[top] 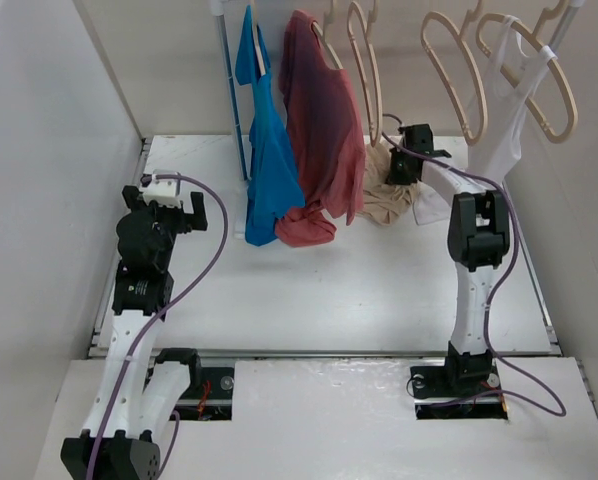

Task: Place the trousers on the hanger
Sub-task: Pick up the trousers from the corner of the board.

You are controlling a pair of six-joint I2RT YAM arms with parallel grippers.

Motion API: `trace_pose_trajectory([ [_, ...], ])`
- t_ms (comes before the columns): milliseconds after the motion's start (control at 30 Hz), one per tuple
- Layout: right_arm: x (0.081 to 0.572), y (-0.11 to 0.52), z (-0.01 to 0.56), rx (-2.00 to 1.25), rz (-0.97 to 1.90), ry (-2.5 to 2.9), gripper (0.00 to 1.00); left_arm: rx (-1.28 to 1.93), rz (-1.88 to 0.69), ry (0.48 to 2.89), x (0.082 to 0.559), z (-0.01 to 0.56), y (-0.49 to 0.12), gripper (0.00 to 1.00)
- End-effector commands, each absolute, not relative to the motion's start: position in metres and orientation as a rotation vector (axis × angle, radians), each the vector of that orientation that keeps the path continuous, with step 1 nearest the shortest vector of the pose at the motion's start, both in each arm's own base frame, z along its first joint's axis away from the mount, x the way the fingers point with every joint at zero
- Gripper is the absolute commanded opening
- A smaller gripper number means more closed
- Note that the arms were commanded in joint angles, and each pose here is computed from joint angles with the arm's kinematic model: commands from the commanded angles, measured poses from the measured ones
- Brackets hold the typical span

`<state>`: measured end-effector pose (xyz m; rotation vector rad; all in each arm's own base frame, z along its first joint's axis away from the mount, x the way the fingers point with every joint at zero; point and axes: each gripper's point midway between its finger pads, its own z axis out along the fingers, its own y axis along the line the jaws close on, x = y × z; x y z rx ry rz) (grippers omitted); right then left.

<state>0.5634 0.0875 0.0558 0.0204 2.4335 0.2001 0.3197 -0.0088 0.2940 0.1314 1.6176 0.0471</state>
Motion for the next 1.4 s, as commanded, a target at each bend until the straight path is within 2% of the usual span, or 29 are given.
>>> trace_pose_trajectory([
  [0, 0.514, 0.094, 0.060, 0.106, 0.246, 2.523, 0.00, 0.142, 0.054, 1.554, 0.313, 0.310, -0.010, 0.90],
  [33, 0.493, 0.095, 0.060, 0.148, 0.200, 2.541, 0.00, 0.135, 0.047, 1.555, 0.312, 0.310, -0.010, 0.78],
  [67, 0.479, 0.094, 0.044, 0.146, 0.168, 2.586, 0.00, 0.125, 0.037, 1.555, 0.312, 0.310, -0.010, 0.78],
  [100, 0.468, 0.099, 0.060, 0.185, 0.193, 2.563, 0.00, 0.105, 0.034, 1.557, 0.312, 0.310, -0.009, 0.71],
  [133, 0.455, 0.102, 0.062, 0.206, 0.204, 2.571, 0.00, 0.087, 0.016, 1.558, 0.312, 0.310, -0.010, 0.70],
  [167, 0.428, 0.106, 0.047, 0.220, 0.218, 2.623, 0.00, 0.087, 0.015, 1.558, 0.312, 0.310, -0.010, 0.68],
  [233, 0.405, 0.115, 0.073, 0.287, 0.281, 2.573, 0.00, 0.103, -0.014, 1.588, 0.313, 0.302, -0.015, 0.65],
  [300, 0.367, 0.130, 0.072, 0.270, 0.283, 2.593, 0.00, 0.132, -0.044, 1.605, 0.314, 0.296, -0.022, 0.64],
  [367, 0.341, 0.150, 0.108, 0.229, 0.312, 2.518, 0.00, 0.149, -0.077, 1.604, 0.314, 0.296, -0.028, 0.64],
  [400, 0.320, 0.177, 0.118, 0.104, 0.302, 2.493, 0.00, 0.156, -0.085, 1.604, 0.314, 0.296, -0.030, 0.63],
  [500, 0.266, 0.232, 0.181, -0.143, 0.433, 2.316, 0.00, 0.179, -0.109, 1.611, 0.314, 0.294, -0.035, 0.63],
  [567, 0.248, 0.250, 0.234, -0.222, 0.563, 2.145, 0.00, 0.179, -0.109, 1.611, 0.314, 0.294, -0.035, 0.63],
  [633, 0.238, 0.263, 0.275, -0.233, 0.654, 2.029, 0.00, 0.186, -0.116, 1.601, 0.315, 0.296, -0.036, 0.63],
  [800, 0.253, 0.287, 0.360, -0.235, 0.740, 1.820, 0.00, 0.184, -0.131, 1.592, 0.316, 0.300, -0.038, 0.63],
  [833, 0.257, 0.291, 0.355, -0.238, 0.734, 1.829, 0.00, 0.184, -0.131, 1.601, 0.316, 0.298, -0.038, 0.63],
  [1033, 0.243, 0.328, 0.465, -0.266, 0.939, 1.550, 0.00, 0.191, -0.139, 1.599, 0.318, 0.307, -0.040, 0.62],
  [1200, 0.223, 0.319, 0.561, -0.279, 1.002, 1.319, 0.00, 0.198, -0.146, 1.597, 0.319, 0.312, -0.042, 0.62],
  [1367, 0.205, 0.305, 0.621, -0.287, 1.012, 1.168, 0.00, 0.205, -0.154, 1.605, 0.320, 0.309, -0.043, 0.62],
])
